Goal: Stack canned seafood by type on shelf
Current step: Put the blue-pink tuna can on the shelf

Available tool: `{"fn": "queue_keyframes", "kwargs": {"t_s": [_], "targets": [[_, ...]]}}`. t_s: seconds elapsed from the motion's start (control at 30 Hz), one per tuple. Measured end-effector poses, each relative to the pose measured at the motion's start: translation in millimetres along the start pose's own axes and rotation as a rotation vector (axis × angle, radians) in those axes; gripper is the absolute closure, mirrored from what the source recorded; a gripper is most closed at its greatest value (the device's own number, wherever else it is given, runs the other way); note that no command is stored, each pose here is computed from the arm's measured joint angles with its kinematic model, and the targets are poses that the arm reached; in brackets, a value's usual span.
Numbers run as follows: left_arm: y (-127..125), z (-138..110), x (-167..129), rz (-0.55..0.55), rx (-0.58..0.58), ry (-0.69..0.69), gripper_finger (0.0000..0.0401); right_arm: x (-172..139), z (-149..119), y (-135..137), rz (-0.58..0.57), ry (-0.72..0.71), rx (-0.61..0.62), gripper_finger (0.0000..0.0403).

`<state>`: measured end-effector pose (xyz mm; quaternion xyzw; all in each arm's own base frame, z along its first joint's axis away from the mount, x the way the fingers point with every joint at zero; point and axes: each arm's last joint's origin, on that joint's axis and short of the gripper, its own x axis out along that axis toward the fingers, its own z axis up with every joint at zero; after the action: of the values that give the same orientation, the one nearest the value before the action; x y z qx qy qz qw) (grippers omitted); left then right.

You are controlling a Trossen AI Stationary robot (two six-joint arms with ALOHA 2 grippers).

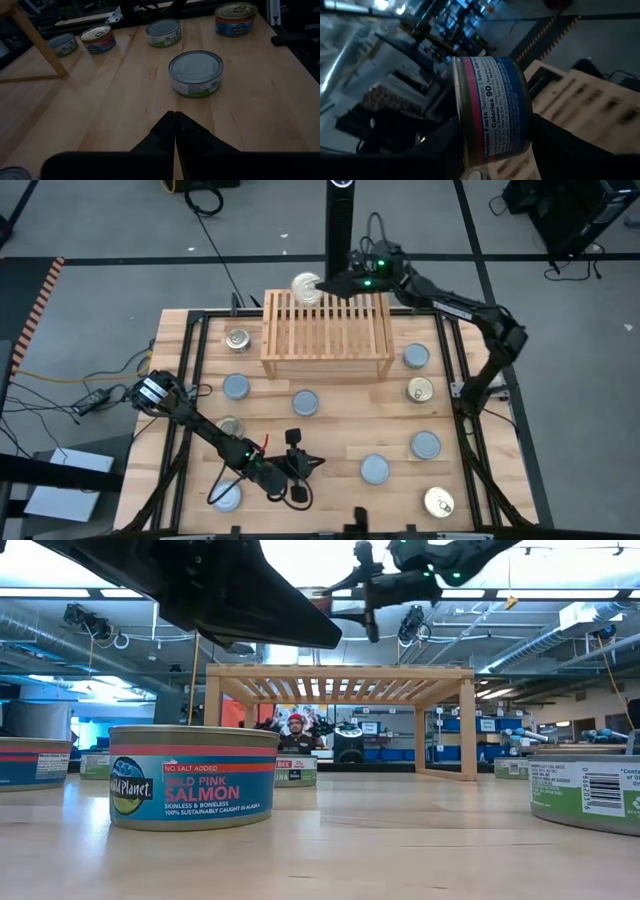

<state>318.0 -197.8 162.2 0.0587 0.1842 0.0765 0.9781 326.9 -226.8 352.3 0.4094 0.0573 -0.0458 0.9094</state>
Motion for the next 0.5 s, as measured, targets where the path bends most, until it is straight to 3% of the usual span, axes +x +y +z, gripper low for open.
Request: {"fn": "queue_keyframes", "kwargs": {"t_s": [0.27,0.5], "targets": [[0,0,0,0.001,0.001,0.001,0.0382,45,29,16,-0.047,0.113,-0.025,0.0206],[0,-1,0,0.001,0.014,0.011,0.0382,76,34,-8,-0.122,0.189,0.014,0.0206]]}}
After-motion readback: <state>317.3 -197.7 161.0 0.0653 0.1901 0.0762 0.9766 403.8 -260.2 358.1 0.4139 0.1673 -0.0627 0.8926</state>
